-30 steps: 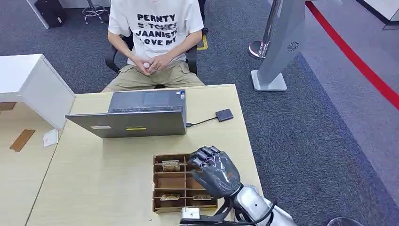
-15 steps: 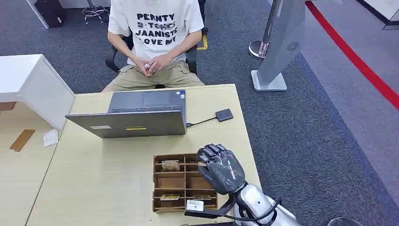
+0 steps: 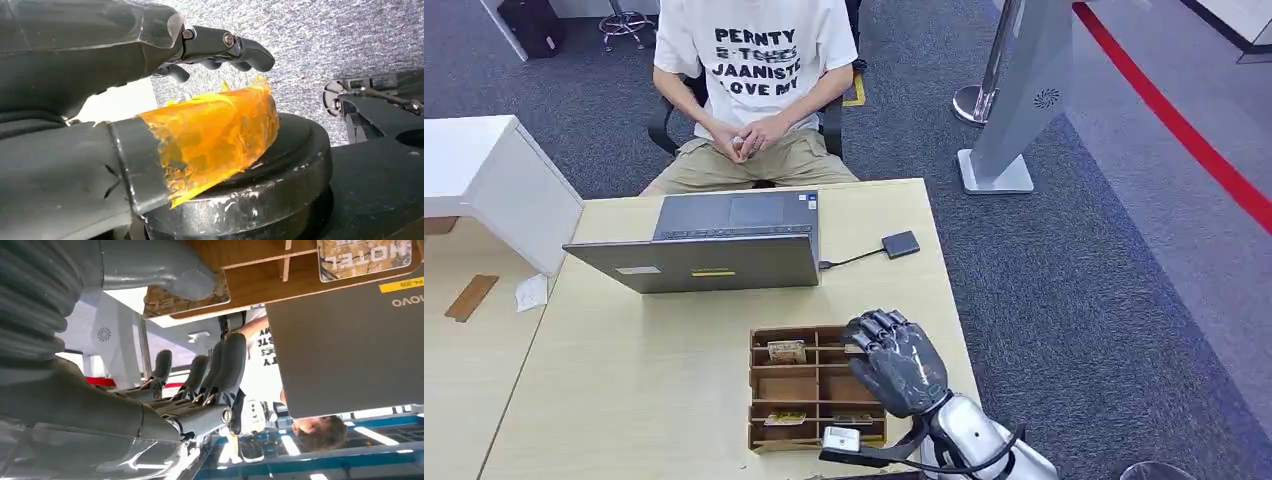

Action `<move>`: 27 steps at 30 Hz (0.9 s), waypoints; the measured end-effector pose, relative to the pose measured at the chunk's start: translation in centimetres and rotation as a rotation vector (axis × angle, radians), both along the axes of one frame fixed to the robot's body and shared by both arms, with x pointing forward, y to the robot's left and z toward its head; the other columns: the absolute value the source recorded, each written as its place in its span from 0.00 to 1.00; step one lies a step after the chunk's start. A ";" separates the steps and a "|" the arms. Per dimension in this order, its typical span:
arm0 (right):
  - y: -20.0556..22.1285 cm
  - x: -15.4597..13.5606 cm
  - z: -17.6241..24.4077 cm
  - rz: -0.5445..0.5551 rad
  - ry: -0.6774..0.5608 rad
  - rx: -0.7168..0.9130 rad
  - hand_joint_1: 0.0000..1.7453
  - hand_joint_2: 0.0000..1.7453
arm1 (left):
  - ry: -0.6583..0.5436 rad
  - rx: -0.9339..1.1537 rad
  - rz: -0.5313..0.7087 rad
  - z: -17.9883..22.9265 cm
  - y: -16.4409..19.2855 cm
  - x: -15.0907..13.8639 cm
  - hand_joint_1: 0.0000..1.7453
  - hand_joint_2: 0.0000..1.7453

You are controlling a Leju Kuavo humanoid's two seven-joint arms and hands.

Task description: Pass the card to the sensor for recognition and then transmit it.

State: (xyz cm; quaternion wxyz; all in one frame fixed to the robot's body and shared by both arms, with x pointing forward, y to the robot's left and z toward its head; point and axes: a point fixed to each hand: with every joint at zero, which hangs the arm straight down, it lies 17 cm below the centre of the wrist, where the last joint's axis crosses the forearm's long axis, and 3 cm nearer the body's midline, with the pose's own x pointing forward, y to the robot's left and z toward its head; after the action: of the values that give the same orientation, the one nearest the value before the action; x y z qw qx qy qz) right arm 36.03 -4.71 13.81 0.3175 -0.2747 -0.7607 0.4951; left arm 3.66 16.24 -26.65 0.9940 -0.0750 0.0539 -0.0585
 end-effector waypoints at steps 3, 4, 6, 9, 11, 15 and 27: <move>-0.1 0.0 -0.1 -0.001 0.004 -0.002 0.50 1.00 | 0.000 0.000 0.000 0.0 0.0 0.0 0.00 0.00; -0.1 0.1 -0.2 -0.001 0.008 -0.005 0.50 1.00 | 0.000 0.000 0.000 0.0 0.0 0.0 0.00 0.00; -0.2 0.1 -0.2 -0.003 0.009 -0.006 0.54 1.00 | 0.000 0.000 0.000 0.0 0.0 0.0 0.00 0.00; -0.2 0.1 -0.3 -0.001 0.010 -0.009 0.55 1.00 | 0.000 0.000 0.000 0.0 0.0 0.0 0.00 0.00; -0.2 0.1 -0.3 -0.001 0.011 -0.010 0.53 1.00 | 0.000 0.000 0.000 0.0 0.0 0.0 0.00 0.00; -0.3 0.3 -0.5 -0.004 0.019 -0.018 0.42 1.00 | 0.000 -0.001 0.000 0.0 0.0 0.0 0.00 0.00; -0.4 0.5 -1.1 -0.007 0.033 -0.043 0.87 1.00 | 0.000 -0.003 0.005 0.0 -0.1 0.0 0.00 0.00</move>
State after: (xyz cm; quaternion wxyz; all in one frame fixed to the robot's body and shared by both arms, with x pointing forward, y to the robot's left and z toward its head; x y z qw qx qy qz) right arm 36.48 -5.13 12.68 0.3257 -0.2760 -0.7434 0.5148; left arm 3.68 16.16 -26.63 0.9941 -0.0765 0.0536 -0.0559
